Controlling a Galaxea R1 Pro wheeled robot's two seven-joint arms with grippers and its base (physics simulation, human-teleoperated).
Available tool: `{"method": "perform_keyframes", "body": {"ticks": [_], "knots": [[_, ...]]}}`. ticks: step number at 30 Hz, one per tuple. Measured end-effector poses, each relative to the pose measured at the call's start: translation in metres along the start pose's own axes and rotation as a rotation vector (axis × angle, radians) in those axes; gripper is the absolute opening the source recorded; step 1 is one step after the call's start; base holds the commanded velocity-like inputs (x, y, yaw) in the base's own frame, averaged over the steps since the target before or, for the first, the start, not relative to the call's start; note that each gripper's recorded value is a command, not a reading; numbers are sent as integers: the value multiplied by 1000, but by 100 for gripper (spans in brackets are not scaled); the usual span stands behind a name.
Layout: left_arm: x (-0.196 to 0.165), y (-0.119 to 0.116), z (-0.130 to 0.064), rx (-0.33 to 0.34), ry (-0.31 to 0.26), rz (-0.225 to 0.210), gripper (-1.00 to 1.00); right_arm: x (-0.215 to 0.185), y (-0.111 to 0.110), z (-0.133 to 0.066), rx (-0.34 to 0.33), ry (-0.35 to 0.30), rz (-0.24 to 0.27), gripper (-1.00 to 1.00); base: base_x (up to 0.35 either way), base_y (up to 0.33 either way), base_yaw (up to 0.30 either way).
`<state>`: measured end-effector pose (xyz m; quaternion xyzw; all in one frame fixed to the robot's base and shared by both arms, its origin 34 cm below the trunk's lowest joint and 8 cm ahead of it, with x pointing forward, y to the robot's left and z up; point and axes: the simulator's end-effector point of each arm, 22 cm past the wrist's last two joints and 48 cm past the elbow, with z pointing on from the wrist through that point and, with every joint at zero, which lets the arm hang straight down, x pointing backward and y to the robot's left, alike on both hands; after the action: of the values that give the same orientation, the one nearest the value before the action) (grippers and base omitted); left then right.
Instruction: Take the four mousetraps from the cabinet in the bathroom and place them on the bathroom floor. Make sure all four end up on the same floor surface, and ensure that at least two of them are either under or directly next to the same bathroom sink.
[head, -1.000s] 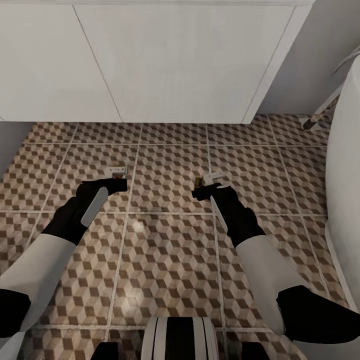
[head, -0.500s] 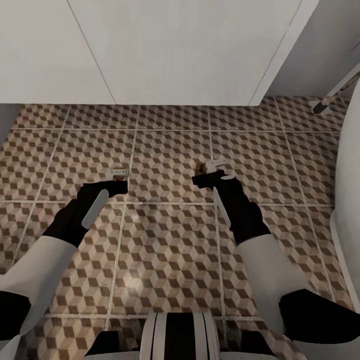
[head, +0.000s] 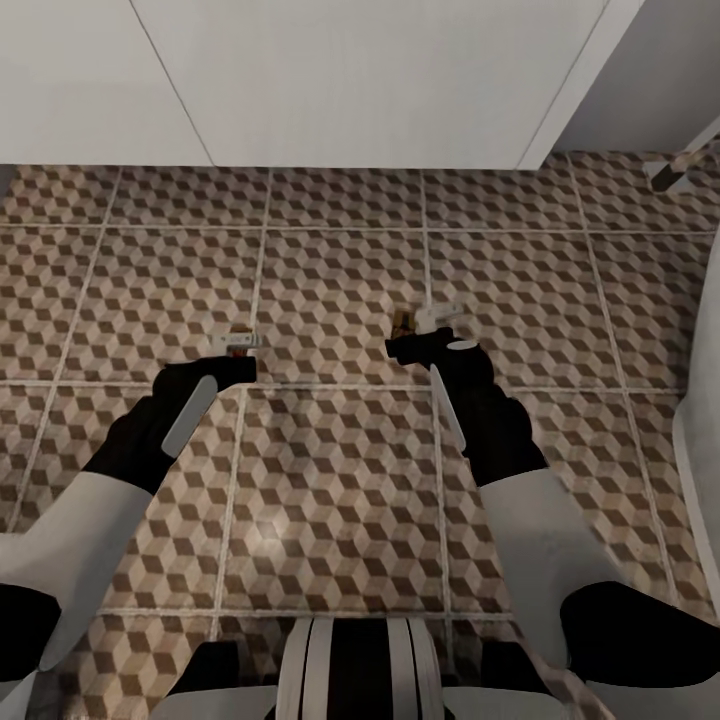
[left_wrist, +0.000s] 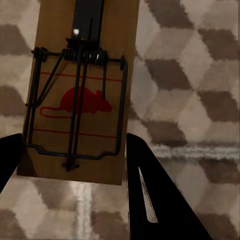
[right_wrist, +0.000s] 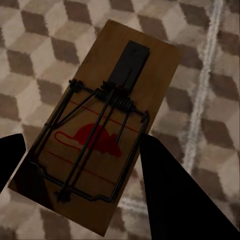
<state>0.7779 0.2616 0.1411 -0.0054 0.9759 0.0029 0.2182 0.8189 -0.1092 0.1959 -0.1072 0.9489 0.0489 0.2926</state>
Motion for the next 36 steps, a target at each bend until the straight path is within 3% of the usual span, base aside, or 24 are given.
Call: {"method": "perform_keyframes", "body": {"ticks": [9,17,24,36], "knots": [[7,-5,10,11,0,2,-100,21,1,14,-5,30,5,-100,0,0,0],[-36,-25,-16,57,-96,22,-100,22,2,16,-6,31,6,-100,0,0,0],[-39,-34,-29,76,-67,56,-100,20,1,16,-6,25,6,-100,0,0,0],[-13,-31,-23,71,-14,57,-100,20,1,16,-4,23,6,-100,3,0,0]]}}
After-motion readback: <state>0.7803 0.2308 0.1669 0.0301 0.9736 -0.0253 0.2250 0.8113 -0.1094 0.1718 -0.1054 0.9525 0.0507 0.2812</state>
